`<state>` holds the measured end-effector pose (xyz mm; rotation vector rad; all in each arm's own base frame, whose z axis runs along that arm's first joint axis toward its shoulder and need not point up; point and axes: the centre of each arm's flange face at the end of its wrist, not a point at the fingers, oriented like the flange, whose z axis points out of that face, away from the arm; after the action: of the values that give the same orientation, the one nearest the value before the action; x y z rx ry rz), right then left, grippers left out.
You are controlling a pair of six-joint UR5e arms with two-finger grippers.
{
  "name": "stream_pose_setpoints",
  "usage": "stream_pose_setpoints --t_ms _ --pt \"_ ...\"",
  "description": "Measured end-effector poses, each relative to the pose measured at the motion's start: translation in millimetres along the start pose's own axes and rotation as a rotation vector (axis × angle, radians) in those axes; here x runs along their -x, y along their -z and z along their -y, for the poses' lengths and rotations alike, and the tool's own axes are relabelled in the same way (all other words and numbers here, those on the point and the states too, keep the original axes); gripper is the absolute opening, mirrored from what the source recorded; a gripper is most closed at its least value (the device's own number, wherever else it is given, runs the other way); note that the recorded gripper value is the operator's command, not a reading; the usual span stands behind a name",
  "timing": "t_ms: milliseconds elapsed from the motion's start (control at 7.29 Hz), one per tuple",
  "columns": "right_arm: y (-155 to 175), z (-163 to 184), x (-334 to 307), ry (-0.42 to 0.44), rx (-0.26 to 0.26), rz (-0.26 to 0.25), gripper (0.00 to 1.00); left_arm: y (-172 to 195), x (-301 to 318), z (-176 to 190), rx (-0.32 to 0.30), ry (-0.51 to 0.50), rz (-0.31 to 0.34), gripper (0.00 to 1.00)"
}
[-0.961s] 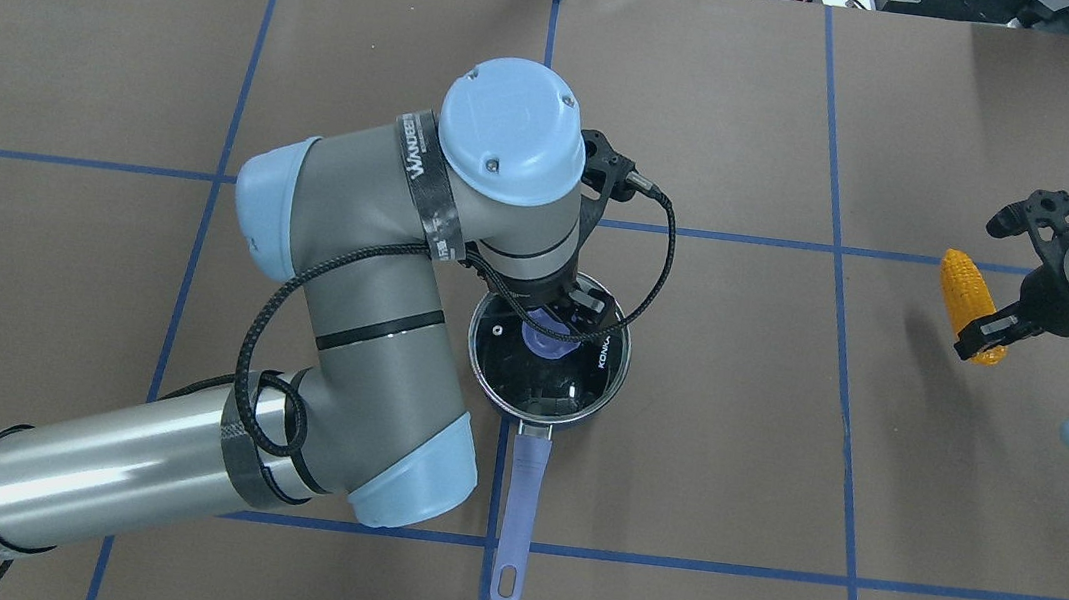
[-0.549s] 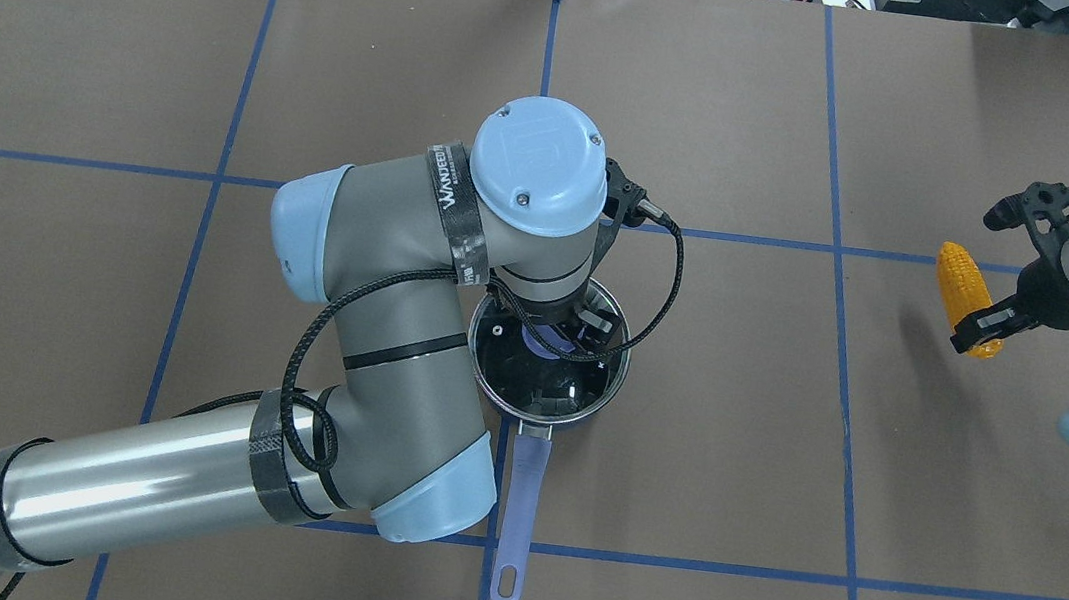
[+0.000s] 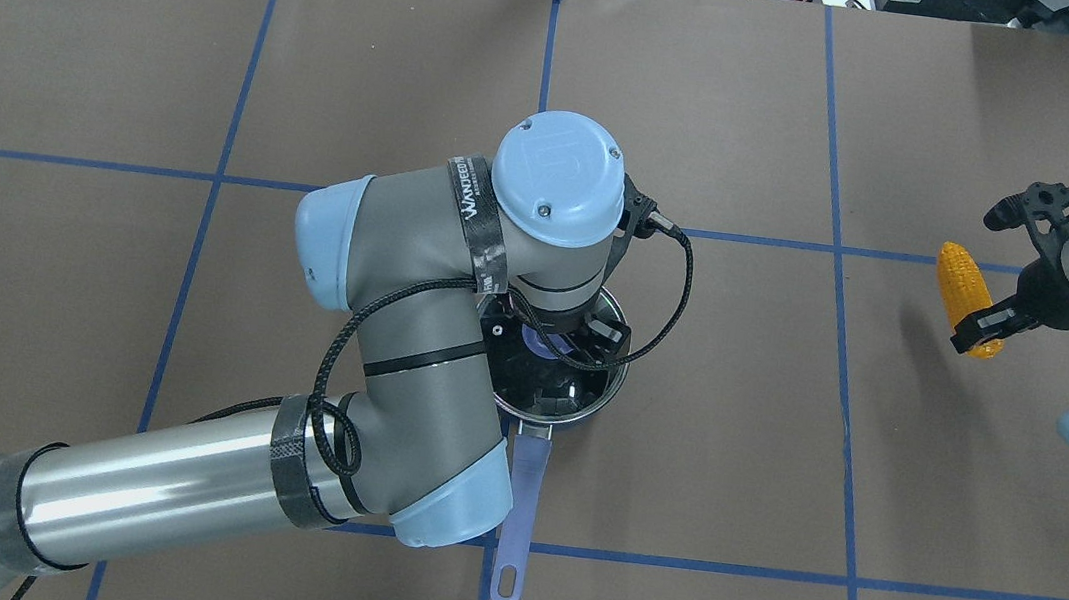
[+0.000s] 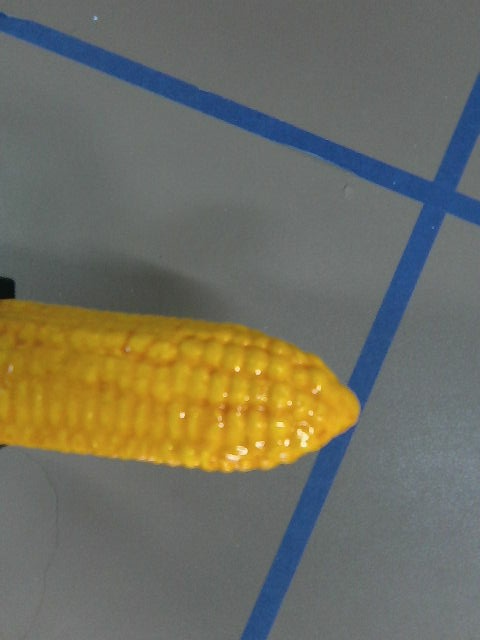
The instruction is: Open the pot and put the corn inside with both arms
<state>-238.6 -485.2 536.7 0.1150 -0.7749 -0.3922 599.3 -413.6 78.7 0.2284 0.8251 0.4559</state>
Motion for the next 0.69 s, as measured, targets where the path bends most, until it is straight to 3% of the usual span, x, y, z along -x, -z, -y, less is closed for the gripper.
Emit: stream_pose_setpoints --t_ms 412,686 --pt "-1.6 0.2 -1.4 -0.001 0.002 -0.003 0.28 -10.0 0.9 2.4 0.001 -0.001 -0.001 0.85" --pt "-1.8 0.4 -1.4 -0.001 0.002 -0.003 0.28 -13.2 0.2 4.0 -0.003 -0.002 -0.006 0.68"
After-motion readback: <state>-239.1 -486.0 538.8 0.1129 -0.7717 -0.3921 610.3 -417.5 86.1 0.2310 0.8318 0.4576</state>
